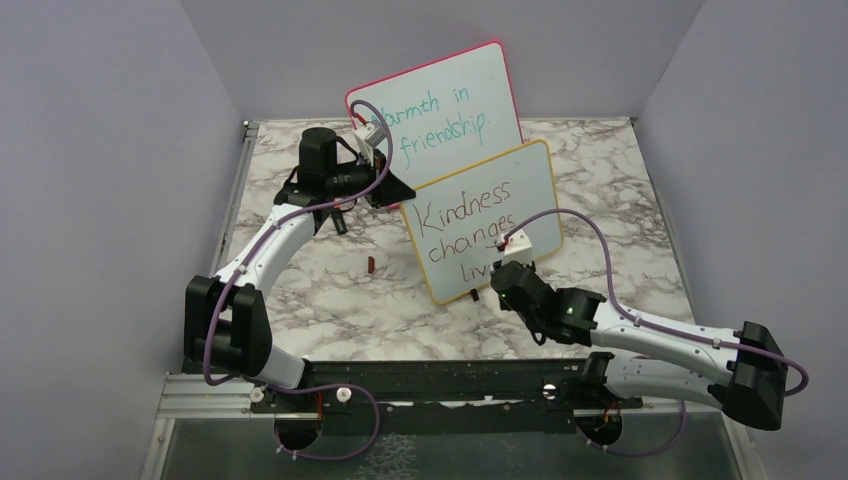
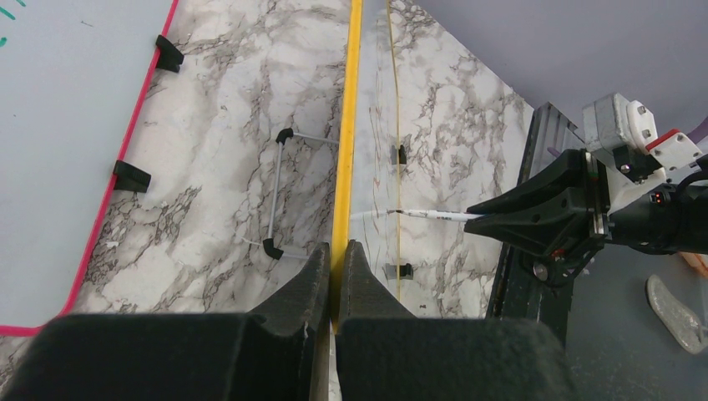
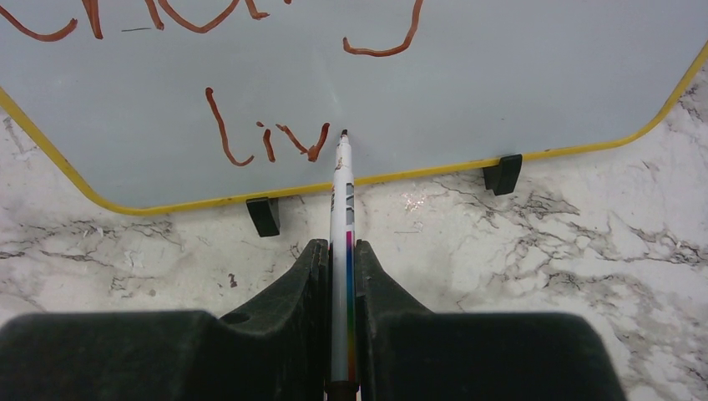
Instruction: Write a sentence on the whiteboard
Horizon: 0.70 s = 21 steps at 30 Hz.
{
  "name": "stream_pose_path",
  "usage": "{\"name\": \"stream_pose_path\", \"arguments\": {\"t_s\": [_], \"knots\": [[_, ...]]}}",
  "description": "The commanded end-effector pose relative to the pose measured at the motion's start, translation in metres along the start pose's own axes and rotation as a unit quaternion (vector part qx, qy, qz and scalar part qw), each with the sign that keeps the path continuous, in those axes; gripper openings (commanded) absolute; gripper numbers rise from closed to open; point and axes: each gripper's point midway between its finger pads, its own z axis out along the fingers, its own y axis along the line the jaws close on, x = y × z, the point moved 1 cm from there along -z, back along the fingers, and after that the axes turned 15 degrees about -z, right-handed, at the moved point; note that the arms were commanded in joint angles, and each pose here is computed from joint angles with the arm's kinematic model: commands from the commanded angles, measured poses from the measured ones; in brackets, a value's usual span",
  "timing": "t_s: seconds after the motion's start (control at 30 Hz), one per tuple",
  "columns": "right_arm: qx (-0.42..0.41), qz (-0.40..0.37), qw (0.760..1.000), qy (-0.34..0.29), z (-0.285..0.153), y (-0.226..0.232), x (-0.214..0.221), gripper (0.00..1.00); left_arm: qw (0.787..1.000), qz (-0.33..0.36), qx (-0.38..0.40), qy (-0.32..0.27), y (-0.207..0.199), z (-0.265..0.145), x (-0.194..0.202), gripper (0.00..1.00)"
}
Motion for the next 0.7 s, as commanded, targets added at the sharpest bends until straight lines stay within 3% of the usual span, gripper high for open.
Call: {"name": "stream_pose_path", "arguments": {"t_s": [0.0,0.67], "knots": [[-0.011,0.006,1.000,-0.002,0.005,0.006,0.001,0.01,0.998,-0.034,-0.021,0.045,0.013,0.010,0.031,0.00],[0.035,0.019,0.999,0.004,0.002,-0.015,0.003,0.01,0.998,-0.034,-0.020,0.045,0.013,0.010,0.031,0.00]]}}
